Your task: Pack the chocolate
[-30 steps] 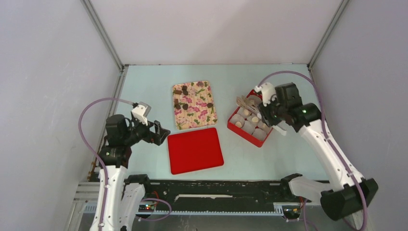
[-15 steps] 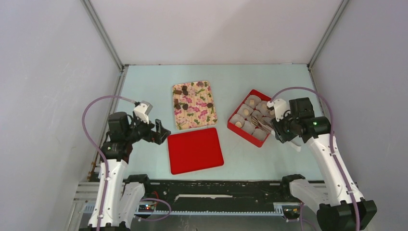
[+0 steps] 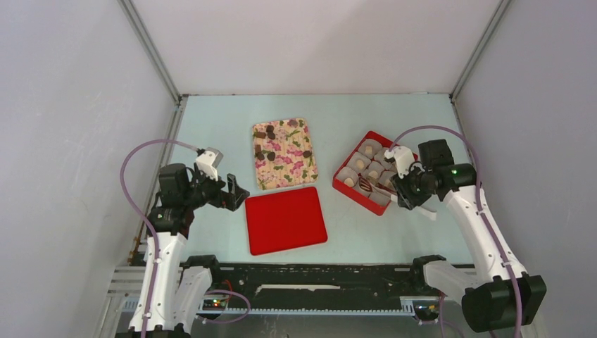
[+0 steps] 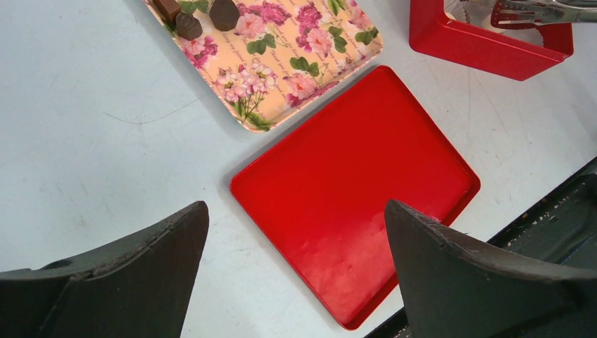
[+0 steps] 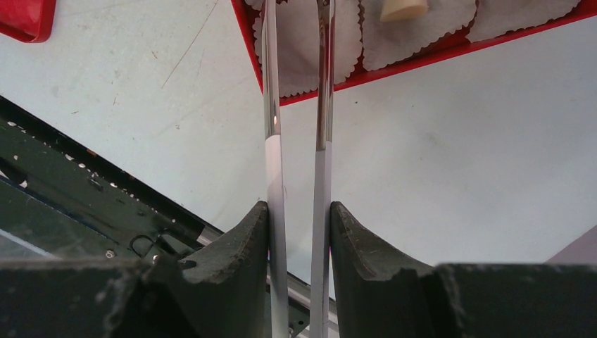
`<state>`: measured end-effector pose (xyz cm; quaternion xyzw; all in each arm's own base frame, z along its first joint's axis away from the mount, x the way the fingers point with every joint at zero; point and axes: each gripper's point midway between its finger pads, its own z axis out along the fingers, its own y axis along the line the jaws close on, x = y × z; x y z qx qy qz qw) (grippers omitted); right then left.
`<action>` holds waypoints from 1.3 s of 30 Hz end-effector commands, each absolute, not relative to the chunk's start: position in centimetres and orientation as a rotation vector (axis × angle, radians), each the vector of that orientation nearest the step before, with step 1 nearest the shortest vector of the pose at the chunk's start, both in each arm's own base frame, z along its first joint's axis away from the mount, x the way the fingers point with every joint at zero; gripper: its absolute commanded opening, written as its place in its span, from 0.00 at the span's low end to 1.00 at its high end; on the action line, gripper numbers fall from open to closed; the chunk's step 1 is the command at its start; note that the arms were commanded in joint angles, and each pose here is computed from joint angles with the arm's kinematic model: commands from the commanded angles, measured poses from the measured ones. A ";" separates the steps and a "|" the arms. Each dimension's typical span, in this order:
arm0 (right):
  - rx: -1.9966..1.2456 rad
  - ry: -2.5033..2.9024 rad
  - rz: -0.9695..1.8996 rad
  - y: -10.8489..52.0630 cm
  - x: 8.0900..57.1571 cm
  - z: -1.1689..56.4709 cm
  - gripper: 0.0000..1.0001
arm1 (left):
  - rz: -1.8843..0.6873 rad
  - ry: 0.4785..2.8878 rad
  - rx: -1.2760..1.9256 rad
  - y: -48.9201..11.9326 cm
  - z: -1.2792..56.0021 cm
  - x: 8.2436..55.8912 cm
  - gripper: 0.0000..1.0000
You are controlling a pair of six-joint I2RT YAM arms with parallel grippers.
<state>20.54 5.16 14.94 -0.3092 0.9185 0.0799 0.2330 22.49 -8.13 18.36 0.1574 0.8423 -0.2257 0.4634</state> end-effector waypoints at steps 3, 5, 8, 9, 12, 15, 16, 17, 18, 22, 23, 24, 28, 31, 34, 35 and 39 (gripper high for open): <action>-0.888 2.495 0.248 5.8 20.8 15.1 0.22 | -0.530 2.028 0.390 -7.8 20.1 23.1 0.98; -0.890 2.497 0.249 5.8 20.8 15.1 0.22 | -0.527 2.025 0.389 -7.8 20.1 23.1 0.98; -0.893 2.502 0.250 5.9 20.8 14.9 0.23 | -0.526 2.025 0.388 -7.8 20.2 23.1 0.98; -0.895 2.501 0.249 5.9 20.8 15.0 0.23 | -0.526 2.024 0.389 -7.8 20.2 23.1 0.98; -0.898 2.505 0.252 5.9 20.8 14.9 0.23 | -0.525 2.022 0.388 -7.8 20.2 23.0 0.98; -0.904 2.508 0.252 6.0 20.8 14.8 0.24 | -0.523 2.020 0.390 -7.8 20.2 23.0 0.98; -0.902 2.508 0.250 5.9 20.8 14.8 0.24 | -0.525 2.020 0.389 -7.8 20.2 23.0 0.98; -0.904 2.508 0.251 6.0 20.8 14.8 0.24 | -0.525 2.020 0.389 -7.8 20.2 23.0 0.98; -0.904 2.508 0.252 6.0 20.8 14.8 0.24 | -0.523 2.019 0.390 -7.8 20.2 23.0 0.98; -0.908 2.508 0.249 6.0 20.8 14.8 0.24 | -0.526 2.018 0.391 -7.8 20.2 23.0 0.98; -0.907 2.510 0.250 6.0 20.8 14.7 0.24 | -0.524 2.018 0.391 -7.8 20.2 23.0 0.98; -0.909 2.513 0.251 6.0 20.8 14.7 0.24 | -0.525 2.016 0.391 -7.8 20.2 23.0 0.98; -0.904 2.532 0.237 5.8 20.9 14.4 0.31 | -0.524 2.017 0.389 -7.8 20.2 23.0 0.98; -0.894 2.530 0.229 5.8 21.0 14.4 0.36 | -0.523 2.016 0.389 -7.8 20.2 23.0 0.98; -0.880 2.508 0.229 6.0 21.2 14.8 0.37 | -0.523 2.014 0.391 -7.8 20.2 23.0 0.98; -0.879 2.497 0.228 6.0 21.2 15.0 0.38 | -0.523 2.015 0.390 -7.8 20.2 23.0 0.98; -0.867 2.476 0.219 6.1 21.4 15.4 0.40 | -0.526 2.012 0.392 -7.9 20.3 23.0 0.98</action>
